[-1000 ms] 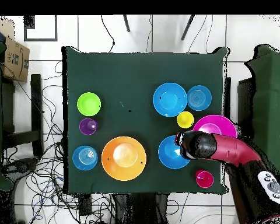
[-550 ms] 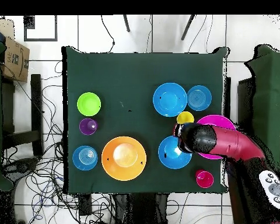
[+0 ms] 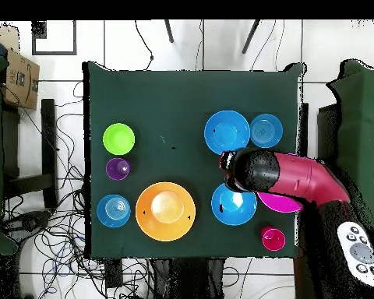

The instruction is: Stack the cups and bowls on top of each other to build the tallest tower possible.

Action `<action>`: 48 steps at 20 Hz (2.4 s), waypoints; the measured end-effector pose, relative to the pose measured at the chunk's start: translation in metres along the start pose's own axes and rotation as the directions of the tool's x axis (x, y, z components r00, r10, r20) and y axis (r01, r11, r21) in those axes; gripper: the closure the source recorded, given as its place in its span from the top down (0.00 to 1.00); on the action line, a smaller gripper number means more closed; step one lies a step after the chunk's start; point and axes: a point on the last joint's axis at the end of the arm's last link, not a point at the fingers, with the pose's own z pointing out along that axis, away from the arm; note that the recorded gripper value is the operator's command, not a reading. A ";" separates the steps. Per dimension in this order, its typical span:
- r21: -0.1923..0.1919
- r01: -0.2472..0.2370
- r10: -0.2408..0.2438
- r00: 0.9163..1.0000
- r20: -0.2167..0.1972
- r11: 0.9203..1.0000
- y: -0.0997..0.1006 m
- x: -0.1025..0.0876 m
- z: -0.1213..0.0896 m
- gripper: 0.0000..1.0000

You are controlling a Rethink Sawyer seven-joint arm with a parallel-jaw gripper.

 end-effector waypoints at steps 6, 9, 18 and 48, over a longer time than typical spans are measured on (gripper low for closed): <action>0.002 -0.016 0.016 1.000 0.017 1.000 -0.008 -0.027 0.004 1.00; 0.000 -0.027 0.027 0.999 0.024 1.000 -0.014 -0.036 0.010 1.00; -0.014 -0.069 0.069 0.998 0.014 0.998 -0.036 -0.050 0.041 1.00; -0.026 -0.067 0.066 0.998 -0.020 0.997 -0.030 -0.043 0.064 1.00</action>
